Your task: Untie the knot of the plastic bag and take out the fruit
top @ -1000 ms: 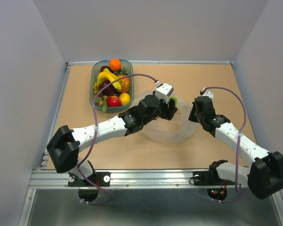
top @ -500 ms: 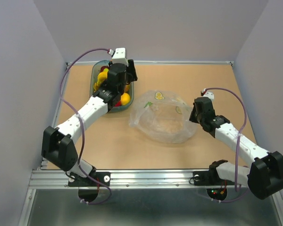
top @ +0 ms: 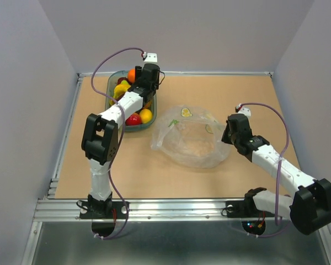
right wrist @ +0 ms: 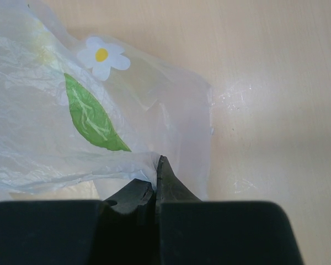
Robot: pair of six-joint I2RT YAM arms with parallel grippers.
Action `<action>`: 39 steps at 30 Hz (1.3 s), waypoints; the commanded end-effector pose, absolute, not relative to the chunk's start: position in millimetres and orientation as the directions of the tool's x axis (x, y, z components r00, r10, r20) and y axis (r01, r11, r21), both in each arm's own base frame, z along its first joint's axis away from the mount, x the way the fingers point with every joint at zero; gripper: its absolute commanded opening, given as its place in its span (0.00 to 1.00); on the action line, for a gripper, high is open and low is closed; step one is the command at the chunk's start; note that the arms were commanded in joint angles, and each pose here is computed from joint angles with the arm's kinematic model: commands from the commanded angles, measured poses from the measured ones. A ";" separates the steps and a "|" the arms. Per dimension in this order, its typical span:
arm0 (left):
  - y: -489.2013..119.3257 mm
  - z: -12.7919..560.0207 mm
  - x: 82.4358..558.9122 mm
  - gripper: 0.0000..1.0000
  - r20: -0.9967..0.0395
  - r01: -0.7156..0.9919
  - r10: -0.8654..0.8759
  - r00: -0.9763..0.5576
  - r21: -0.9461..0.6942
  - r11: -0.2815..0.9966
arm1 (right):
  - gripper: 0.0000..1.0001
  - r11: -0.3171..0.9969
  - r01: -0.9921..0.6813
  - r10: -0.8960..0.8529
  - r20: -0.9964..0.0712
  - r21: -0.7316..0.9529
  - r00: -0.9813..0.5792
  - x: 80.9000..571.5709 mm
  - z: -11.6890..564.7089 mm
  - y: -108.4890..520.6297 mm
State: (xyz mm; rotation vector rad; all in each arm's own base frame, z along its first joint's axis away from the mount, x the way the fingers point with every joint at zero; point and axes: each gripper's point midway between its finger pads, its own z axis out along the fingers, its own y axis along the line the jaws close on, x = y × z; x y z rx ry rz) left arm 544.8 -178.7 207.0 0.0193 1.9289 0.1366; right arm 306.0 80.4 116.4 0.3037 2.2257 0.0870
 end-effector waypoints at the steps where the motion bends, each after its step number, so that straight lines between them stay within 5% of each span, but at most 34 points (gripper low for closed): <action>1: -155.8 234.8 574.4 0.48 -0.953 -0.112 0.110 -0.282 0.147 0.983 | 0.01 0.967 0.181 0.253 -0.782 0.181 -0.570 308.6 119.2 80.9; 12: -172.6 208.9 607.0 0.84 -0.942 -0.038 0.156 -0.296 0.175 0.984 | 0.01 0.968 0.186 0.248 -0.785 0.171 -0.568 309.4 119.6 79.0; 24: -173.1 250.2 590.2 0.89 -0.967 -0.038 0.080 -0.243 0.092 0.995 | 0.01 0.954 0.245 0.273 -0.834 0.171 -0.480 314.5 148.8 64.9; 29: -169.8 335.8 547.0 0.90 -0.991 -0.013 -0.047 -0.128 -0.046 0.999 | 0.01 0.917 0.379 0.291 -0.863 0.129 -0.412 313.2 168.5 38.4; 34: -146.6 395.6 471.8 0.91 -0.976 0.008 -0.212 -0.040 -0.212 0.977 | 0.02 0.825 0.530 0.335 -0.924 0.194 -0.183 297.4 216.0 -1.9; 38: -116.6 402.3 412.8 0.91 -0.954 -0.020 -0.300 -0.001 -0.299 0.954 | 0.14 0.779 0.576 0.350 -0.934 0.250 -0.068 285.0 240.1 -19.0; 39: -109.4 401.4 400.8 0.91 -0.949 -0.032 -0.317 0.007 -0.317 0.948 | 0.32 0.780 0.568 0.358 -0.932 0.263 -0.060 284.1 241.6 -18.3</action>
